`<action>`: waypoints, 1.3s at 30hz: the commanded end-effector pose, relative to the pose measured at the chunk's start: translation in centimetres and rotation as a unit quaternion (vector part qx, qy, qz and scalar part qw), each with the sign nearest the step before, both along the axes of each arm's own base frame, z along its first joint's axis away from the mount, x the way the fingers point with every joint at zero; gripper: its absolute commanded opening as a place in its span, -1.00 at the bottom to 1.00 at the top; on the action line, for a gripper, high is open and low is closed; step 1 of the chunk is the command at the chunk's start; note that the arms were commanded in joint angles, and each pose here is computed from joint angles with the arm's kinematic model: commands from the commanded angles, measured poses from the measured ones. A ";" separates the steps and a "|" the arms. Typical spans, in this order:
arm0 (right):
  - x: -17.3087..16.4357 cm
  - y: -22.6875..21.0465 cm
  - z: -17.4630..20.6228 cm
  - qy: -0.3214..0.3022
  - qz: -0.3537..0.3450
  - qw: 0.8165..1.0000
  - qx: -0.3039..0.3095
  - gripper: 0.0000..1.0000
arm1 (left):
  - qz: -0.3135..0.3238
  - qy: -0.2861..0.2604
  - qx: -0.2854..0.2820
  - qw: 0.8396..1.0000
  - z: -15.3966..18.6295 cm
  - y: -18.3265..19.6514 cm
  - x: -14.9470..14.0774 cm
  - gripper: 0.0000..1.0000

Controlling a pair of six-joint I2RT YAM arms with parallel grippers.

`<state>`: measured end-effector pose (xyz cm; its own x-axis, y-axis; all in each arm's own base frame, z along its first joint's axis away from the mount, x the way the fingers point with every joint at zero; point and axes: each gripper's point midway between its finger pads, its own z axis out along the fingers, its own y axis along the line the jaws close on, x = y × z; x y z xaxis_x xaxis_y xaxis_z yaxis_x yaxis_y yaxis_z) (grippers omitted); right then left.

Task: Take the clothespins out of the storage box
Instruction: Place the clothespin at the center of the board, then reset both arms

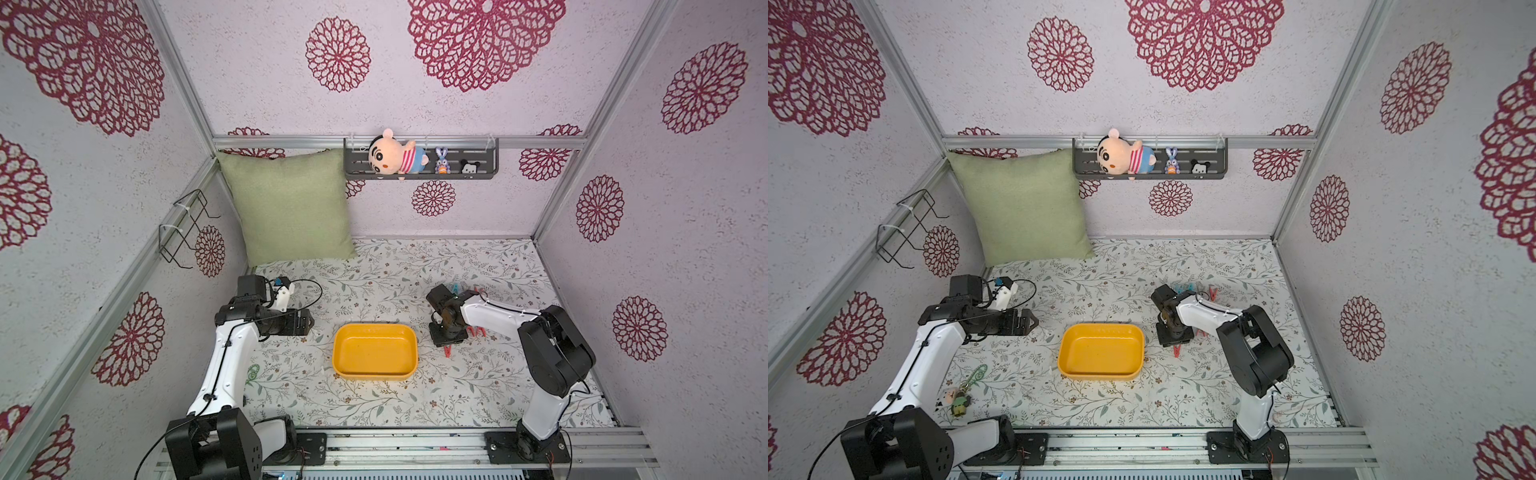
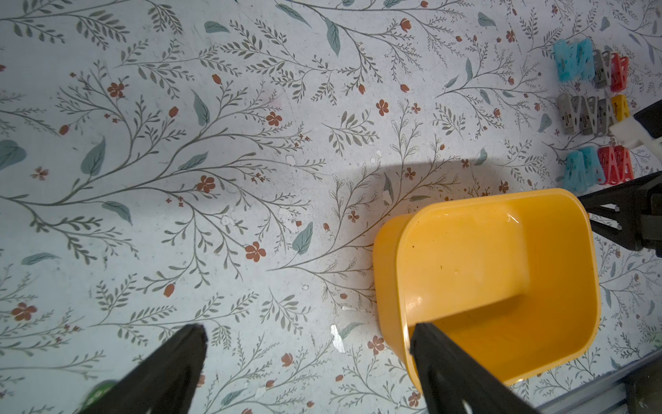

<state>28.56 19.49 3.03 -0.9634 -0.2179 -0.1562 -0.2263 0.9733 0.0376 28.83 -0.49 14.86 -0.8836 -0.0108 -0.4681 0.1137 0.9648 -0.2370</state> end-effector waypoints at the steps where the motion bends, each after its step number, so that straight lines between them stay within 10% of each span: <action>1: 0.8 0.8 4.5 -0.050 0.001 0.998 0.040 -0.08 | -0.001 -0.013 -0.002 1.000 0.6 0.1 0.4 0.95; 14: 2.2 1.0 15.1 -0.238 0.010 0.961 0.141 0.48 | 0.011 -0.014 0.017 1.000 0.4 0.8 0.5 0.95; 18: 2.3 -0.1 18.0 -0.351 -0.003 0.917 0.189 0.94 | 0.052 -0.036 0.058 0.996 0.7 2.7 1.4 0.95; 25: 2.5 -4.9 21.5 -0.550 -0.039 0.820 0.157 0.98 | 0.159 -0.242 0.120 0.949 3.2 6.9 6.5 0.95; 39: 3.6 -11.7 20.9 -0.577 -0.098 0.810 0.028 0.98 | 0.184 -0.380 0.100 0.901 -1.9 6.5 11.5 0.95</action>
